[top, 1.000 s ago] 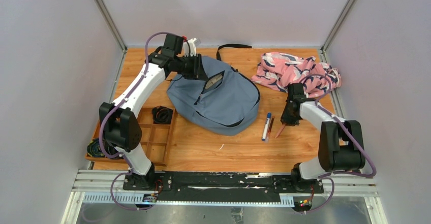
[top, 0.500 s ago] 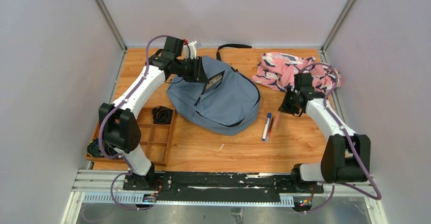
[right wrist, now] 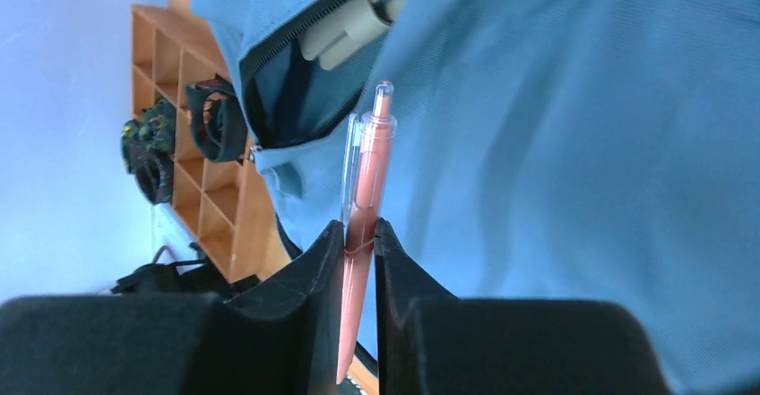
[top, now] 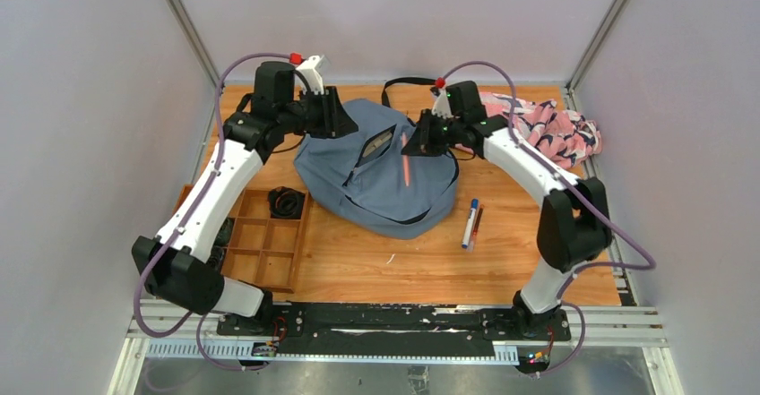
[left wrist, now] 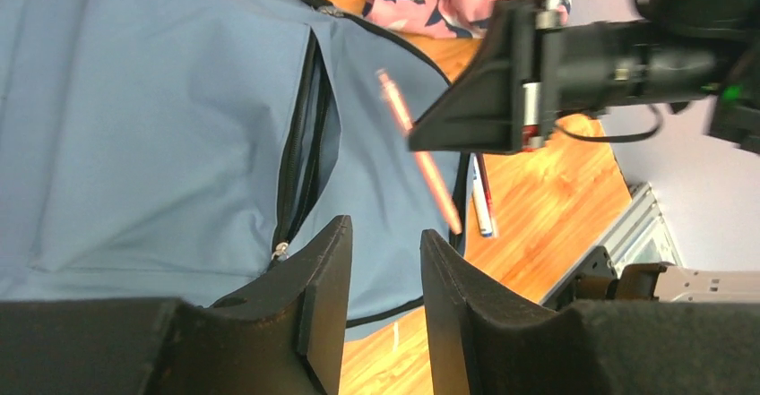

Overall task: Pack the student bag
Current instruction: Place the stationery in the student bag.

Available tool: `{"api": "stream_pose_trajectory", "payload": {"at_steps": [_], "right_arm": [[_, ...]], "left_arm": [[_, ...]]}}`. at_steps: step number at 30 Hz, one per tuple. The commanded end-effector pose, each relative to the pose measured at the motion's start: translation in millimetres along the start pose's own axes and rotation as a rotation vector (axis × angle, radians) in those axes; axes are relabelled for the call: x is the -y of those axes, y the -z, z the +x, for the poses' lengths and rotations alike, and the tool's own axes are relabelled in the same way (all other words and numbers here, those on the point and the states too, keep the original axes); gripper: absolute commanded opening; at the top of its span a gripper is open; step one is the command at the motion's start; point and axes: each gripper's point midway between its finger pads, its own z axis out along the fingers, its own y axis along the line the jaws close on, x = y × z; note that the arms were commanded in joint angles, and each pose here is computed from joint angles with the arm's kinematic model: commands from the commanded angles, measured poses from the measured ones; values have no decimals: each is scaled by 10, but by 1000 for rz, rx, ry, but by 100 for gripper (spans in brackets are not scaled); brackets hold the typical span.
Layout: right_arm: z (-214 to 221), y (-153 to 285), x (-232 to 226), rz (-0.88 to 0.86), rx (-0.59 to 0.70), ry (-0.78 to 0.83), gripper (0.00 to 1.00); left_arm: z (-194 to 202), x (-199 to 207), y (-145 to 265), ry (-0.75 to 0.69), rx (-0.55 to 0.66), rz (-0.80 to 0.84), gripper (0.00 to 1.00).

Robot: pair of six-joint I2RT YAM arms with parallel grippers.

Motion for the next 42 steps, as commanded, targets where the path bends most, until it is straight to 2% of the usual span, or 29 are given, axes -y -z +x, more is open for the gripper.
{"api": "stream_pose_trajectory", "payload": {"at_steps": [1,7,15,20,25,30,35,38,39,42], "right_arm": [[-29,-213,-441,-156,-71,-7,0],[39,-506,-341,-133,-143,-56,0],[37,-756,-251,-85,-149,-89,0],[-172,-852,-232,-44,-71,-113,0],[-362,-1071,-15,67,27,-293,0],[-492,-1208,19,66,107,-450,0],[-623,-1254,37,70,197,-526,0],[-665,-1265,-8,99,236,-497,0],[-665,-1272,-53,94,237,-478,2],[-579,-1275,-173,82,216,-415,35]], "left_arm": [[-58,-71,84,-1,42,-58,39],[-31,-30,162,5,69,-48,40],[15,-23,113,34,62,-28,40],[40,-43,210,10,57,-61,39],[50,-48,237,6,64,-67,39],[120,-56,223,13,46,-60,39],[139,-61,208,18,46,-55,39],[142,-51,196,21,45,-47,40],[147,-50,196,21,43,-46,40],[159,-58,198,16,39,-49,40]]}}
